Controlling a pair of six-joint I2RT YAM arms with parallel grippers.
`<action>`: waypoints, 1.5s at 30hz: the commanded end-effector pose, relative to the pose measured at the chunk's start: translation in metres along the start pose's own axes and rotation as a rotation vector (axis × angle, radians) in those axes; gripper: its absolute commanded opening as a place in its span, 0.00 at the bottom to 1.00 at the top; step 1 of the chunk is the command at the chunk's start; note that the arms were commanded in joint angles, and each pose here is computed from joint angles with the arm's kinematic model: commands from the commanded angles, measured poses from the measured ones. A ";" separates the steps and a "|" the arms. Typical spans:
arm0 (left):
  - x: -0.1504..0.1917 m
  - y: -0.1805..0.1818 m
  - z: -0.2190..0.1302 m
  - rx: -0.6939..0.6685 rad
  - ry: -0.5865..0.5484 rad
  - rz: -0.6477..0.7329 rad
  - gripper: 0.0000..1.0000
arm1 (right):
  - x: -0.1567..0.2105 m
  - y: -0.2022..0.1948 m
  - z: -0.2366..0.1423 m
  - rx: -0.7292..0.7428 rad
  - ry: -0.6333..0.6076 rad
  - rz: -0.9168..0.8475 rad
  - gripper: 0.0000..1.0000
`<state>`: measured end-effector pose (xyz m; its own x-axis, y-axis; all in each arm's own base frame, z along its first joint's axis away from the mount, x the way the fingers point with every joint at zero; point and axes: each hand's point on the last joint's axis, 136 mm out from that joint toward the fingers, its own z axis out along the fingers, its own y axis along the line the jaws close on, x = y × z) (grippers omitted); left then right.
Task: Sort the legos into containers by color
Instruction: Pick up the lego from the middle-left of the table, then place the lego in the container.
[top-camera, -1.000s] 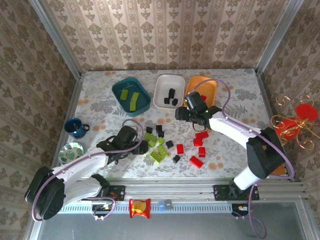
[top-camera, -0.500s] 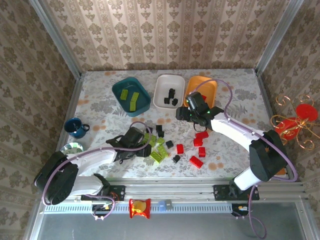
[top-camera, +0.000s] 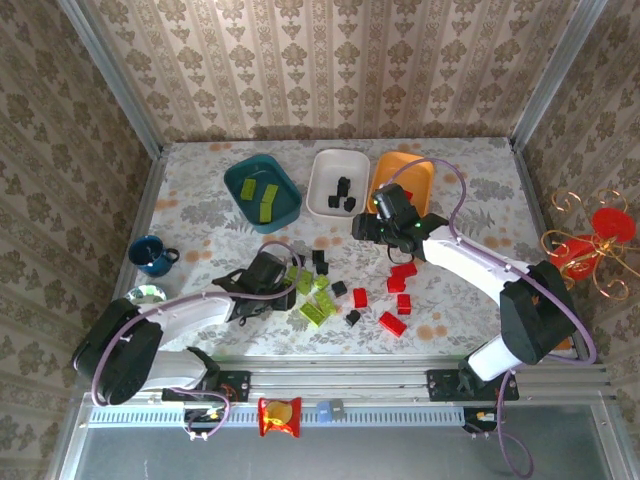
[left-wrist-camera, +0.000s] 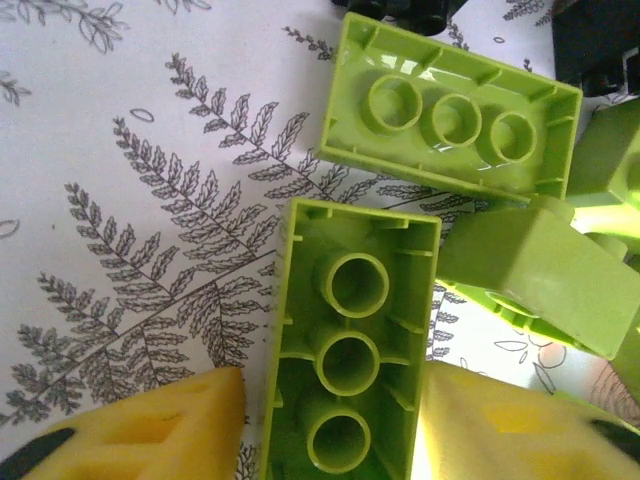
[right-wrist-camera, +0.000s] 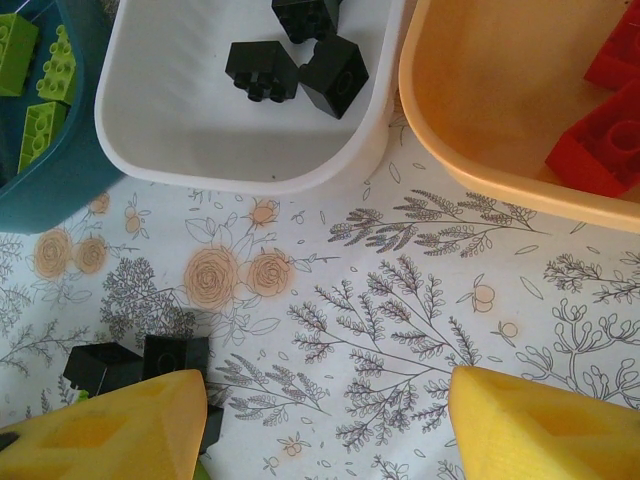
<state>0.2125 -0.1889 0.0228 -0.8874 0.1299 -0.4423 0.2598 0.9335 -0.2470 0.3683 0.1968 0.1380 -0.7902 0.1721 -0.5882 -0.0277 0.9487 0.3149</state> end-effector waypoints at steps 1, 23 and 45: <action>-0.003 0.001 -0.008 -0.010 -0.004 0.014 0.41 | 0.000 -0.008 -0.009 0.033 -0.017 0.006 0.67; -0.249 0.067 -0.071 -0.152 -0.496 -0.221 0.37 | 0.015 -0.015 -0.006 0.033 0.008 0.044 0.67; -0.302 0.038 -0.066 0.043 -0.472 -0.255 0.89 | 0.069 -0.027 -0.007 0.015 0.112 0.066 0.67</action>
<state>0.4836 -0.1517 0.1554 -0.7180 -0.2119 -0.6630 0.0116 0.9488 -0.3157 0.3161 0.1857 0.0894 -0.8609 0.1887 -0.4724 0.0210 0.9410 0.3377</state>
